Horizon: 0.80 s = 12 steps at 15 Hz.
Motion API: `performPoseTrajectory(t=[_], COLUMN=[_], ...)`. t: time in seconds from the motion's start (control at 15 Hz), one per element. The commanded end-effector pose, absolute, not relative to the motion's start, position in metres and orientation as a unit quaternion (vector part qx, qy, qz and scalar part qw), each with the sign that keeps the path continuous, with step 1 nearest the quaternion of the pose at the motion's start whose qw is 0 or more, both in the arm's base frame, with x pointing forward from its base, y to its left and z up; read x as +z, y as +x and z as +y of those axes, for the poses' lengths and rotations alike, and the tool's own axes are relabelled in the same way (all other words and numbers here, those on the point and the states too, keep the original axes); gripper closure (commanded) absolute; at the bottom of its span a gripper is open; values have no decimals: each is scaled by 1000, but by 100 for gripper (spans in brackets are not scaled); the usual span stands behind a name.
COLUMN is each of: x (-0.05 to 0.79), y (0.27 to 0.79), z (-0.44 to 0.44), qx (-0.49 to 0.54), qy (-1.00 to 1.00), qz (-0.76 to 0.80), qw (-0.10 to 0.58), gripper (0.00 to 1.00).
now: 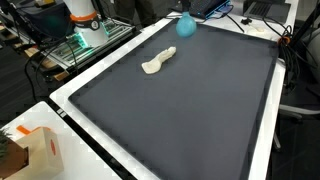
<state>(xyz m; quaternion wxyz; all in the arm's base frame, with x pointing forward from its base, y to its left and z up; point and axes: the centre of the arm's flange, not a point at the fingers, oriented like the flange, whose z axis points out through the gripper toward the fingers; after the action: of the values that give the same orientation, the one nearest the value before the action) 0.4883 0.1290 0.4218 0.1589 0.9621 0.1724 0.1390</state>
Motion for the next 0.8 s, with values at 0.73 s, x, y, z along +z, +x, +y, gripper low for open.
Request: performPoseTrajectory(t=[0.73], x=[412], y=[453], z=[54], qx=[131], qy=[968], qz=[131], qw=[-169], gripper=[75])
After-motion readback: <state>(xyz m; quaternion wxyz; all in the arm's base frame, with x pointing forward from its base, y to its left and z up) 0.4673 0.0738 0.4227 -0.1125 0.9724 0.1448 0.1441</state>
